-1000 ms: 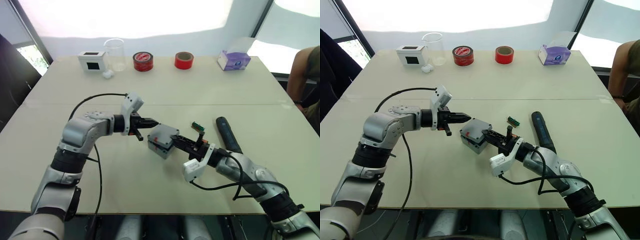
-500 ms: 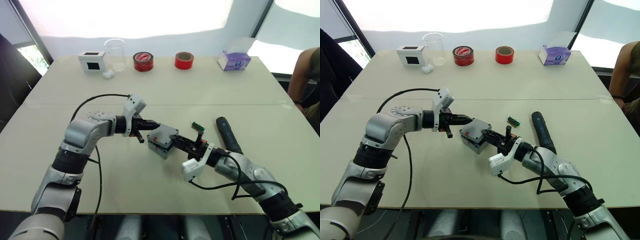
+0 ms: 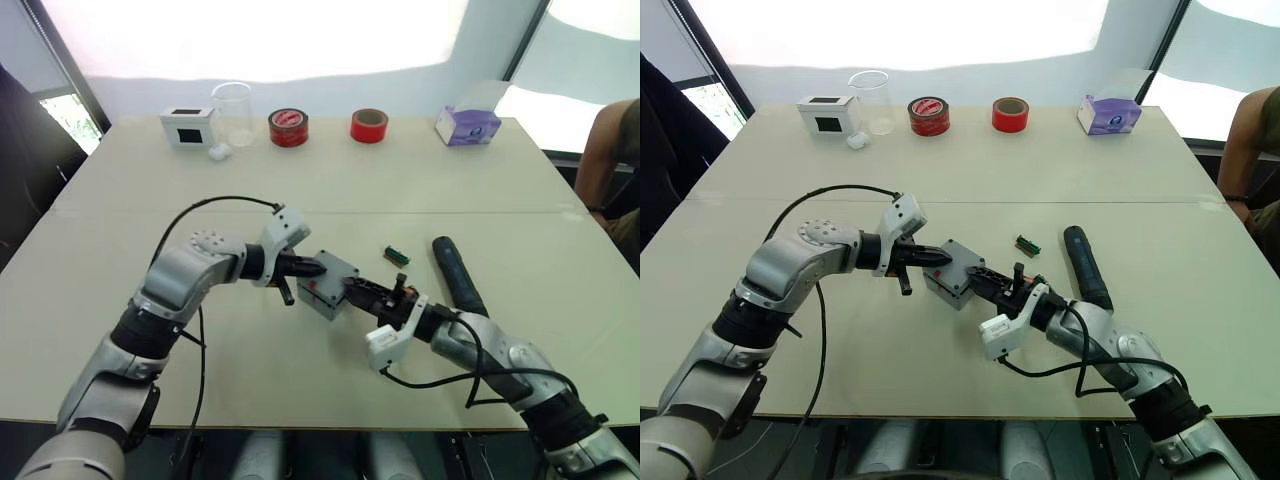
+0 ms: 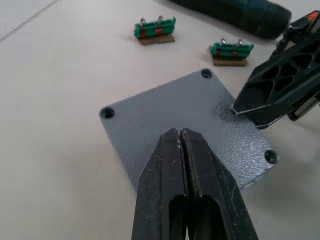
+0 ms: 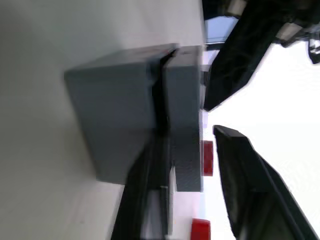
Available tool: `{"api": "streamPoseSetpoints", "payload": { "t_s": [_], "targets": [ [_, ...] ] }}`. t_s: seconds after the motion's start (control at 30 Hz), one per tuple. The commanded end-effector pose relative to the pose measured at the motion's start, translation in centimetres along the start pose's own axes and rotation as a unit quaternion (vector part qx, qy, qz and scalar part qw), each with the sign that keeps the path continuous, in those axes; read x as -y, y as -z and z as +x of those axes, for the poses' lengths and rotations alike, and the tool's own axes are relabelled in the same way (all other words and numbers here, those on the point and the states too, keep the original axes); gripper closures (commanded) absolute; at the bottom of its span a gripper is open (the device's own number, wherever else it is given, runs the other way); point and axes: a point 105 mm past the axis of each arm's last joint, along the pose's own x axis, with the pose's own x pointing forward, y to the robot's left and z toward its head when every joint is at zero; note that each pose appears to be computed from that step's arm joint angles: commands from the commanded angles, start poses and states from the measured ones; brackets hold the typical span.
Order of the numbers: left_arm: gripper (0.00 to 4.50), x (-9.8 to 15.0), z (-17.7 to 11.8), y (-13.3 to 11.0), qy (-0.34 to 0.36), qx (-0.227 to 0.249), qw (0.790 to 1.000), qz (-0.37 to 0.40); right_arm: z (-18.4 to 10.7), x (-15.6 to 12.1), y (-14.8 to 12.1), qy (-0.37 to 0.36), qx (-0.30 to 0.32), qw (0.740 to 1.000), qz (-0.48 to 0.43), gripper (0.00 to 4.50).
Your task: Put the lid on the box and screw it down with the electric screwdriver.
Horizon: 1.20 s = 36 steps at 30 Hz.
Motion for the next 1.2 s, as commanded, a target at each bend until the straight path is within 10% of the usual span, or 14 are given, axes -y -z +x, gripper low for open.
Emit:
{"api": "streamPoseSetpoints", "payload": {
  "t_s": [0.03, 0.13, 0.57, 0.67, 0.97, 1.2],
  "targets": [
    [4.5, 0.6, 0.9, 2.3, 0.01, -0.032, 0.999, -0.013, -0.2, -0.8, -0.3, -0.022, 0.005, 1.0, -0.002, 1.6],
    [4.5, 0.5, 1.1, 3.3, 0.005, -0.043, 0.999, -0.012, -0.4, -0.7, -0.5, -0.022, 0.005, 1.0, -0.002, 0.59],
    [4.5, 1.0, 1.6, 6.2, 0.011, -0.069, 0.997, -0.029, -2.1, 0.5, -1.1, -0.014, 0.002, 1.0, 0.016, 0.59],
    [4.5, 1.1, 1.5, 6.0, 0.014, -0.057, 0.998, -0.03, -2.3, 0.5, -0.9, -0.012, -0.006, 0.999, 0.035, 1.09],
    [4.5, 0.4, -0.4, 2.0, 0.024, 0.043, 0.998, -0.05, -2.6, 0.4, 0.1, -0.006, -0.032, 0.996, 0.078, 4.4],
    [4.5, 0.1, -2.6, -2.1, 0.057, 0.123, 0.986, -0.097, -2.5, 0.1, 0.3, -0.01, -0.039, 0.986, 0.164, 4.48]
  ]
}}
